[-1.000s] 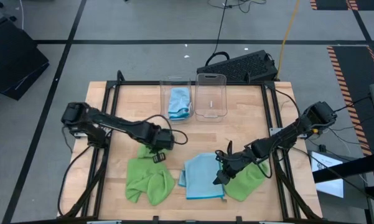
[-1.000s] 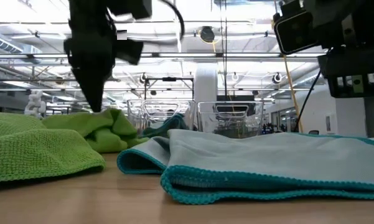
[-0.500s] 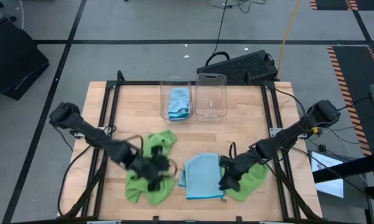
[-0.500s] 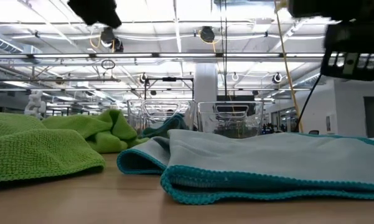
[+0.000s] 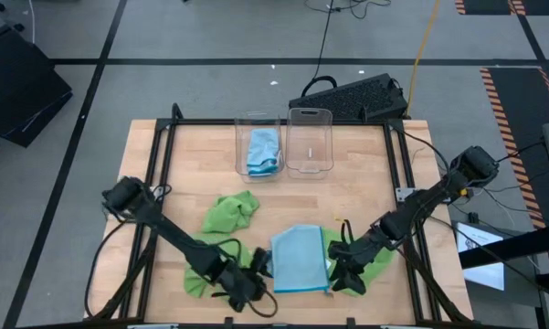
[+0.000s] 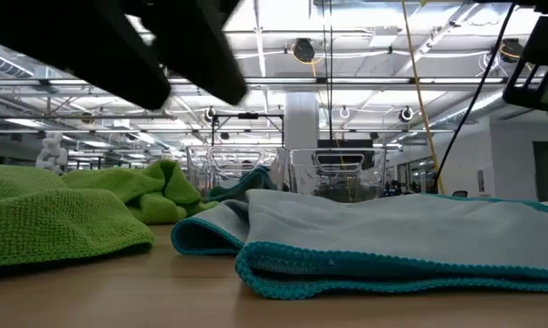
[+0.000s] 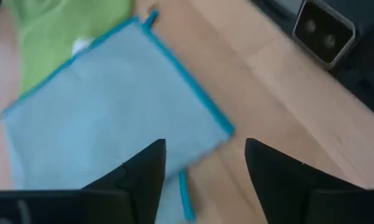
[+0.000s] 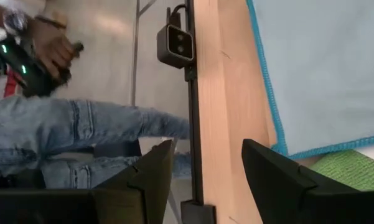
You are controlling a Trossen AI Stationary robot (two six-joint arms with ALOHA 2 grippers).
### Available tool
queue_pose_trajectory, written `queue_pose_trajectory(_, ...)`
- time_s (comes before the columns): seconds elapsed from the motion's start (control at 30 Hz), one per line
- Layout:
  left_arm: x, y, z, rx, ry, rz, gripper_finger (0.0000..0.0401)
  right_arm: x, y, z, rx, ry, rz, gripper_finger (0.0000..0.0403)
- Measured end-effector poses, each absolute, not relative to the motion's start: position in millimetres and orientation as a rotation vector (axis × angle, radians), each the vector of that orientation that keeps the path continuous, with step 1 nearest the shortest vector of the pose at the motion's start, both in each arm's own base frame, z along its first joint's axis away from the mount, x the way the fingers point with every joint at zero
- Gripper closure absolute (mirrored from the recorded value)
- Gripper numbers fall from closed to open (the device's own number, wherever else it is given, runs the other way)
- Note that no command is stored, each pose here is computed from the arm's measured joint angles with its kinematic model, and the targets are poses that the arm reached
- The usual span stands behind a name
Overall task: Fold microfiber towels
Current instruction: Fold the blue microfiber towel
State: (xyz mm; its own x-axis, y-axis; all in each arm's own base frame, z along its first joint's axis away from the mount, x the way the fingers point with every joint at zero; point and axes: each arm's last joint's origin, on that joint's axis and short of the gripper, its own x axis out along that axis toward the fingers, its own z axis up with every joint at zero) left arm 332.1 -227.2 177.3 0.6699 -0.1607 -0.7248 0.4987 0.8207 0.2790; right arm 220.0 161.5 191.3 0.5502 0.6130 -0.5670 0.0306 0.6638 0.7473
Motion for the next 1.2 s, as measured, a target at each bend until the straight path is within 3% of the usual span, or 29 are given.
queue_pose_trajectory(0.37,354,-224,152,0.659,0.759,-0.504,0.024,220,166,194,0.813,0.835,0.281,0.0216)
queue_pose_trajectory(0.87,365,-229,122,0.739,0.7,-0.606,0.0216,222,162,193,0.795,0.752,0.149,0.0216)
queue_pose_trajectory(1.0,366,-227,117,0.766,0.722,-0.611,0.0245,222,161,193,0.798,0.734,0.125,0.0216)
queue_pose_trajectory(1.2,366,-228,115,0.763,0.717,-0.62,0.0323,222,161,193,0.805,0.732,0.12,0.0216)
